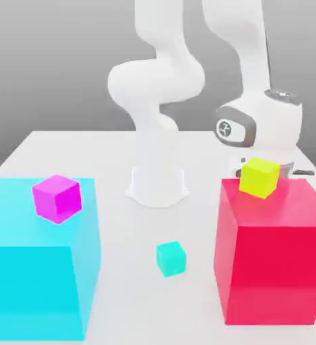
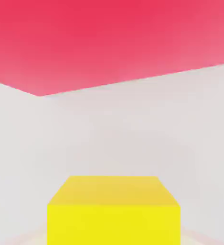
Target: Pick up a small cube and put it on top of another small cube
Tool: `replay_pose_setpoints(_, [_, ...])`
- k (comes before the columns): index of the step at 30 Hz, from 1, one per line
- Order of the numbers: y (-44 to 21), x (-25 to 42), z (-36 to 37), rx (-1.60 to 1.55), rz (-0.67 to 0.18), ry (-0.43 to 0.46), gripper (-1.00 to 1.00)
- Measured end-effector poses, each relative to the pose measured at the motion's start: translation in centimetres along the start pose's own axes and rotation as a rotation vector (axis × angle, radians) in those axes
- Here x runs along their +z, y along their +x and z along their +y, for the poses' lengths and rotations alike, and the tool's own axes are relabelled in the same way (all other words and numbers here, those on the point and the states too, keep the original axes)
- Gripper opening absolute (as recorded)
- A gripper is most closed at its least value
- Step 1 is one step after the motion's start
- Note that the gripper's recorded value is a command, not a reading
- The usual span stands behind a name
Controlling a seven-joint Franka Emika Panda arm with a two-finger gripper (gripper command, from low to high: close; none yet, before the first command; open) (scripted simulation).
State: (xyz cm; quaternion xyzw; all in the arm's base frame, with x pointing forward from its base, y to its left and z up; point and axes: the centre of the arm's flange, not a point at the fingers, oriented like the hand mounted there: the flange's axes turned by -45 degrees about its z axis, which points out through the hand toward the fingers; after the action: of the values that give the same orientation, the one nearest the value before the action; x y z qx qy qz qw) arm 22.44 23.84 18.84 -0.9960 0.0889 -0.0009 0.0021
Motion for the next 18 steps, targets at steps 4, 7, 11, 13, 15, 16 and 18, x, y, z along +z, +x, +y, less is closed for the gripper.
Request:
replay_pose_setpoints(4, [1.5, -2.2, -3.6, -0.013, -0.017, 0.025, -1.00])
replay_pose_setpoints(7, [2.6, -4.7, -7.0, -0.048, -0.051, 0.060, -1.00])
replay_pose_setpoints(11, [4.0, -9.1, -11.0, -0.112, -0.117, 0.133, -1.00])
replay_pose_setpoints(13, [5.1, -11.7, -11.6, -0.146, -0.142, 0.171, -1.00])
replay_pose_setpoints(15, [6.2, -13.6, -11.3, -0.173, -0.151, 0.194, -1.00])
replay_pose_setpoints(16, [6.7, -14.5, -11.0, -0.185, -0.152, 0.203, -1.00])
replay_pose_setpoints(18, [7.8, -16.2, -10.2, -0.207, -0.151, 0.218, -1.00])
